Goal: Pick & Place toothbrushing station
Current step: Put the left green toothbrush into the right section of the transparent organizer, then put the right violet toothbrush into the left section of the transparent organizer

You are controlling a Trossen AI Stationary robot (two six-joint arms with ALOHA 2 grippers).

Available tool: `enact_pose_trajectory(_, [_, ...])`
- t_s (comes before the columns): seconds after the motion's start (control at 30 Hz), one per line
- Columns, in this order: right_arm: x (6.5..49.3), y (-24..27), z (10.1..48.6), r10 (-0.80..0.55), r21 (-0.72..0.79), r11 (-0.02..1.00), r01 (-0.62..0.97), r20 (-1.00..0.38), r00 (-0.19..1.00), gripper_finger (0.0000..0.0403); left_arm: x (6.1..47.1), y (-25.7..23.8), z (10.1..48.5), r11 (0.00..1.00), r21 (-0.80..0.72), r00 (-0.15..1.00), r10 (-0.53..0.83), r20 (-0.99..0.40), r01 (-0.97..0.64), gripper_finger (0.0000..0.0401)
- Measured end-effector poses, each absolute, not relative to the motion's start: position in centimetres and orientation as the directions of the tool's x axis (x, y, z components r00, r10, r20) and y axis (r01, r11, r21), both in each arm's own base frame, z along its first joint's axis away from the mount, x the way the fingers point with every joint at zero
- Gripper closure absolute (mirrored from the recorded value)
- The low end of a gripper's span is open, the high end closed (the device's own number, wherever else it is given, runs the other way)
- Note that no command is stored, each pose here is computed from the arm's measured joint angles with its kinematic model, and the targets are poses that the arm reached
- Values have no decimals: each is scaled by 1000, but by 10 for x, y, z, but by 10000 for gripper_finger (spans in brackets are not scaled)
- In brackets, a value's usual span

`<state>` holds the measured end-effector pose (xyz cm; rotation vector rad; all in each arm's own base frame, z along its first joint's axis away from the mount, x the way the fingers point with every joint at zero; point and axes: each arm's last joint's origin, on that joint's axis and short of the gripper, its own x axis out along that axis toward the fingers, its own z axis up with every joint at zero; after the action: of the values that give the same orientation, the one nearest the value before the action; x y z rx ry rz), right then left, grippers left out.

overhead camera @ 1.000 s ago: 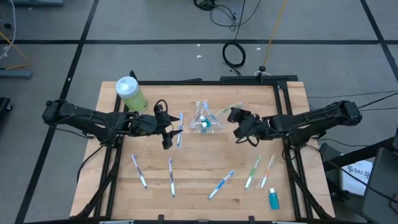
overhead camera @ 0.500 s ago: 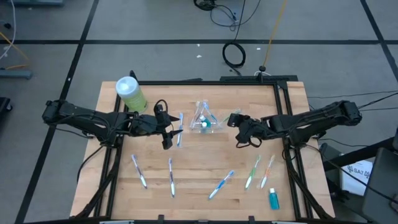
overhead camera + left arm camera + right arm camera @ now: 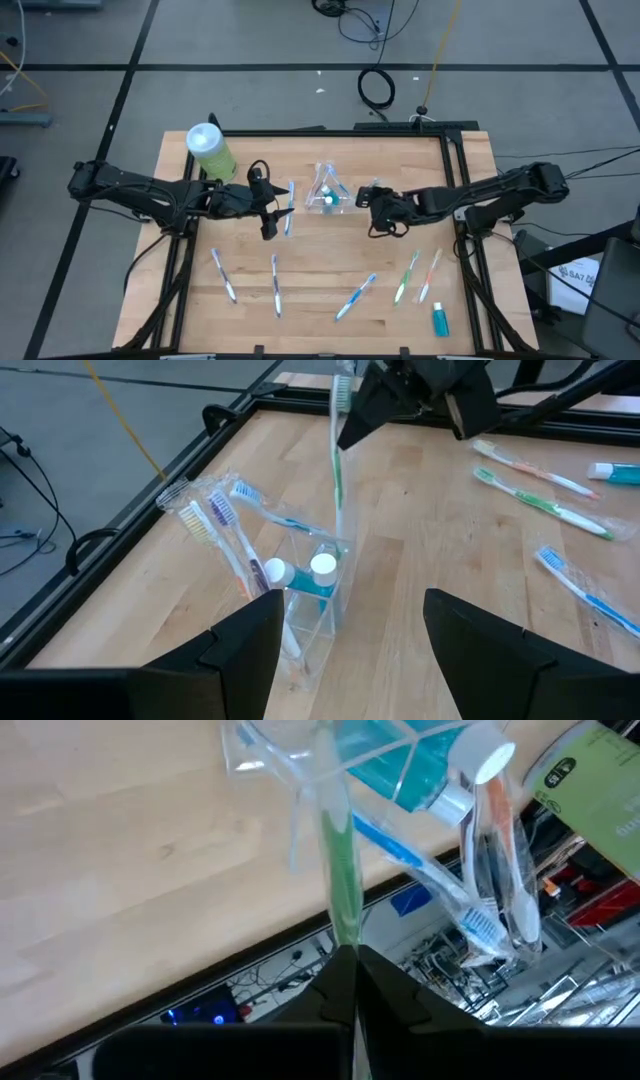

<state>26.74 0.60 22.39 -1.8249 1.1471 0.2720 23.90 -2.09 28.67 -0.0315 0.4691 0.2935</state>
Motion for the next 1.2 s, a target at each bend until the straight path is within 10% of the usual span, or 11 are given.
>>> enact_pose_trajectory(0.63, [284,3,211,-546,-640,-80,-764,-613,571,368,239,-21,286,958,43,847,272,-457,-284,155])
enact_pose_trajectory(1.2, [278,10,215,-531,-759,240,-606,-625,572,280,239,-21,286,956,30,847,271,-457,-291,155])
